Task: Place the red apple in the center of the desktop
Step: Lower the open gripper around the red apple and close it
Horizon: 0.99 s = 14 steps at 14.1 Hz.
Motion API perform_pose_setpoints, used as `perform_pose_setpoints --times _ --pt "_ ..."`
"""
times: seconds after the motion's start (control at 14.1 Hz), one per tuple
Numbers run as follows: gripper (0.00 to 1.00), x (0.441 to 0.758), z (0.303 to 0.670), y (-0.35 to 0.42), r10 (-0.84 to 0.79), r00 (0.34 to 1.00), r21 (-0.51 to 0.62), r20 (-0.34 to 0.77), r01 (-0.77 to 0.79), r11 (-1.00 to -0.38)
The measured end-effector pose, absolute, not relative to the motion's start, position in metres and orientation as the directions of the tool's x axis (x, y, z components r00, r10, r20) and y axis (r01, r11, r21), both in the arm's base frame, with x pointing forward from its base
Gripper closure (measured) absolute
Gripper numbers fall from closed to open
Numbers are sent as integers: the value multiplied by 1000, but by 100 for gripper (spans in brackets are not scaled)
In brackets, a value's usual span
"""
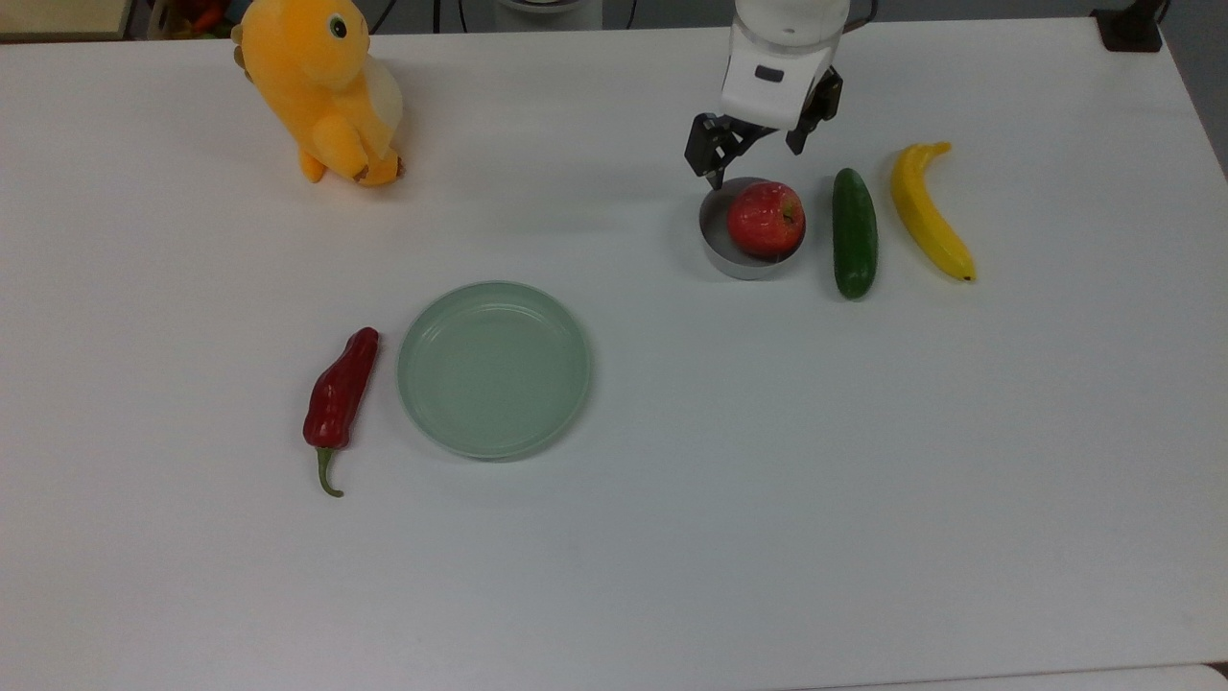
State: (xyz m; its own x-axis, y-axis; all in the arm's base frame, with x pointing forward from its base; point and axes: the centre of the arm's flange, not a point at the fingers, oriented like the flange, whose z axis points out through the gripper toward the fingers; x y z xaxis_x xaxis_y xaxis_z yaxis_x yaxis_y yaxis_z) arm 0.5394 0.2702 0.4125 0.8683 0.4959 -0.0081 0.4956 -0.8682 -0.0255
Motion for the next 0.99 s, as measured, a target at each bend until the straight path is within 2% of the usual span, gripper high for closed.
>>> perform_pose_setpoints --times 0.42,0.99 --pt "0 542 371 277 543 836 21 -74 546 -838" --pt "0 542 371 297 590 807 39 -31 591 -806"
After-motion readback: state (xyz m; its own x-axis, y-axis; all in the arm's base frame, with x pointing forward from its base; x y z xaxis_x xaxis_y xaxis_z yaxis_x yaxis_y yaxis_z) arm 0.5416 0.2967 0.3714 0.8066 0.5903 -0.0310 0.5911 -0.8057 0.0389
